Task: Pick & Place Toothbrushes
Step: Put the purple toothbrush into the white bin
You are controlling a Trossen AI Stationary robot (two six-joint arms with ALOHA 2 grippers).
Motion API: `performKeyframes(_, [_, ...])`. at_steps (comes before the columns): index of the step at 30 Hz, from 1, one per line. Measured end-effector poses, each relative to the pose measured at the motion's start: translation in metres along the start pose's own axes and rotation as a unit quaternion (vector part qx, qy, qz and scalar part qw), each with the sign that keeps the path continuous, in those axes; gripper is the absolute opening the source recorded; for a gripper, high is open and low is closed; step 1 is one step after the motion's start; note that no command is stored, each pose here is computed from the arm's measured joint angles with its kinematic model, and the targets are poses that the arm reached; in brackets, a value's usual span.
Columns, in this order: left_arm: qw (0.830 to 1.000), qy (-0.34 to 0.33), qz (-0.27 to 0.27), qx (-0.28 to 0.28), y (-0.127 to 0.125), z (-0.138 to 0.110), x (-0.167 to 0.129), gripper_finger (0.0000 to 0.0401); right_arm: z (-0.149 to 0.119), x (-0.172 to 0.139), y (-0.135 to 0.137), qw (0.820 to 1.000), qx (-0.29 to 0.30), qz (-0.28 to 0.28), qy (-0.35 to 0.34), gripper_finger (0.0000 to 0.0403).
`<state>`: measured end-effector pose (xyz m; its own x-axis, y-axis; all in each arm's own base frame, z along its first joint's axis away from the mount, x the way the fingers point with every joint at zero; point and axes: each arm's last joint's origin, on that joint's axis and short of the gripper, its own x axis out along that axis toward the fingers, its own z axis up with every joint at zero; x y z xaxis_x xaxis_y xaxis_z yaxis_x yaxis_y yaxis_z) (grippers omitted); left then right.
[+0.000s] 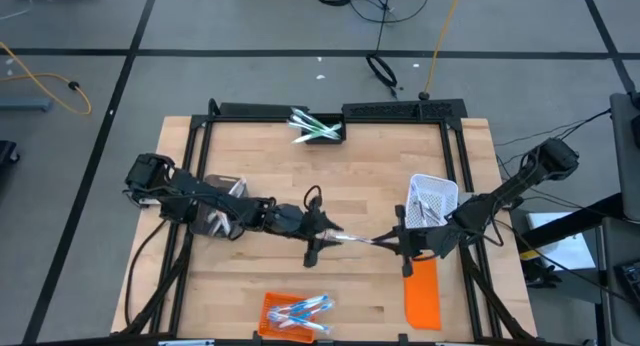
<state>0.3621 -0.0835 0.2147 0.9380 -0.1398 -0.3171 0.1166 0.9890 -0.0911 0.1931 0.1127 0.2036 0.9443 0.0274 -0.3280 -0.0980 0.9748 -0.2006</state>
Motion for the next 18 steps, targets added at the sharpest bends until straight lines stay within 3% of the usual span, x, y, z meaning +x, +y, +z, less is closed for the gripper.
performKeyframes(4, [0.998,-0.035,0.042,0.036,0.005,0.007,0.0,0.0166,0.004,0.002,-0.005,1.0,0.003,-0.015,-0.015,0.0006])
performKeyframes(9, [0.993,-0.081,0.04,0.081,0.004,0.016,-0.001,0.0166,0.005,0.005,-0.013,0.998,0.005,-0.061,-0.017,0.0006])
performKeyframes(18, [0.981,-0.134,0.052,0.131,0.005,0.027,-0.003,0.0166,0.011,0.007,-0.021,0.996,0.001,-0.078,-0.042,0.0006])
